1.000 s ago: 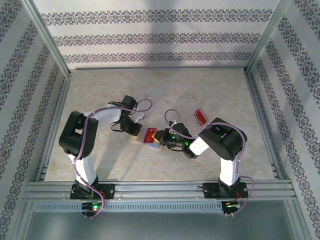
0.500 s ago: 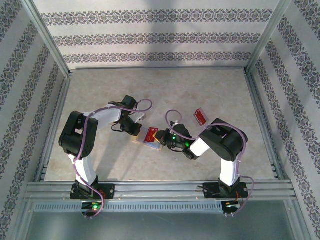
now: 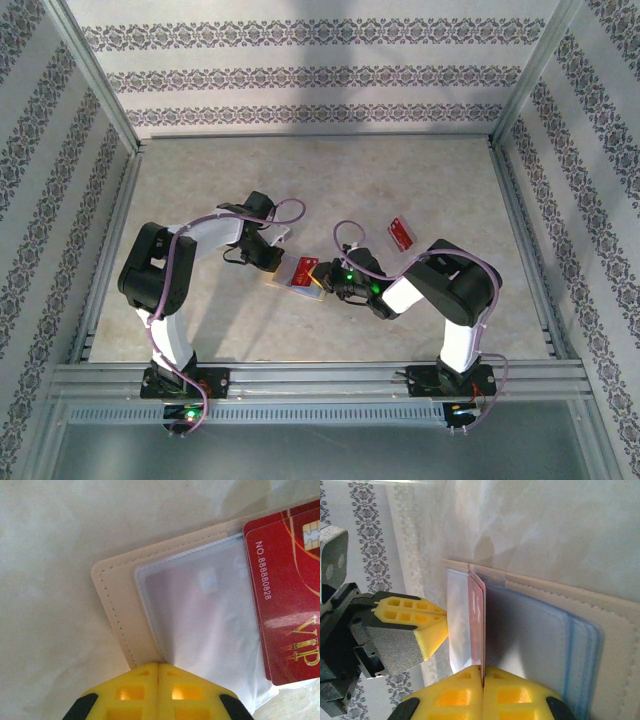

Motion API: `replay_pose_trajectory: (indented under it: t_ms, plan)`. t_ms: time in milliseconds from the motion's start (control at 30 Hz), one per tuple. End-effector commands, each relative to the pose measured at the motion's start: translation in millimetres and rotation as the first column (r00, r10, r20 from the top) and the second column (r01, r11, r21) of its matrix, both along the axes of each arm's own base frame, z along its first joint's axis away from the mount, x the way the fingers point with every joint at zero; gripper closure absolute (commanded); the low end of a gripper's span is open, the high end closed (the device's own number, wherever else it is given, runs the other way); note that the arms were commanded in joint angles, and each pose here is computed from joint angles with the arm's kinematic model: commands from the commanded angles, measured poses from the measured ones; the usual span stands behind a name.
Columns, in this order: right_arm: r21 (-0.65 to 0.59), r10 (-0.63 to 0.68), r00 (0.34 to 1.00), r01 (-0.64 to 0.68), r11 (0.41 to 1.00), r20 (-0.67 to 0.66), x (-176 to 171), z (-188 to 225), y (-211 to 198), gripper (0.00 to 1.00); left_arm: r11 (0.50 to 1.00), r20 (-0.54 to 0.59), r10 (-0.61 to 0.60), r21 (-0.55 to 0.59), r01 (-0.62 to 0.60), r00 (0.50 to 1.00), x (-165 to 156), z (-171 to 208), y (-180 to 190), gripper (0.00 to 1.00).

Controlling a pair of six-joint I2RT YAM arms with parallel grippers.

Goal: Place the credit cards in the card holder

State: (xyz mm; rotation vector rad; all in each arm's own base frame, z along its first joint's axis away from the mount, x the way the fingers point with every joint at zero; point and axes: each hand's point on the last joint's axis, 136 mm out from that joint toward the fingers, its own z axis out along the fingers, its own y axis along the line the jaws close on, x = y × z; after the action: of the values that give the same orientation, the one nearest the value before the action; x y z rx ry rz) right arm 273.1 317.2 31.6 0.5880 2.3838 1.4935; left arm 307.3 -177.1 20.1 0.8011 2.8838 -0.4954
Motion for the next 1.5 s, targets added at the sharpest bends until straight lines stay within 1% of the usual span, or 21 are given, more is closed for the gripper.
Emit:
replay_pose_trajectory:
  t_ms: [0,233,533,667,833,1000,1467]
  plan:
    - [-0.053,0.025,0.999,-0.028,0.998,-0.044,-6,-15,-1,1.00,0.999,-0.050,-0.017,0.027,0.019,0.999,-13,-11,-2,1.00]
    - [-0.052,0.020,0.998,-0.023,0.998,-0.053,-4,-17,-1,1.00,0.999,-0.048,-0.018,0.026,0.019,0.999,-13,-11,-2,1.00]
    - [-0.037,0.014,1.000,-0.014,0.999,-0.012,-10,12,-6,1.00,0.999,-0.046,-0.019,0.027,0.021,0.999,-13,-11,-2,1.00]
    - [-0.047,0.020,1.000,-0.020,0.999,-0.003,-14,17,-6,1.00,0.999,-0.046,-0.018,0.029,0.019,0.999,-13,-11,-2,1.00]
    - [-0.058,0.011,1.000,-0.011,0.998,-0.015,-12,11,-7,1.00,0.999,-0.048,-0.019,0.028,0.020,0.999,-14,-12,-2,1.00]
    - [-0.045,0.006,1.000,-0.007,0.999,-0.024,-8,6,-3,1.00,0.999,-0.050,-0.018,0.028,0.019,0.999,-14,-12,-2,1.00]
    - [-0.026,0.020,1.000,-0.021,0.999,-0.013,0,10,6,1.00,0.999,-0.049,-0.021,0.029,0.022,0.999,-14,-12,-2,1.00]
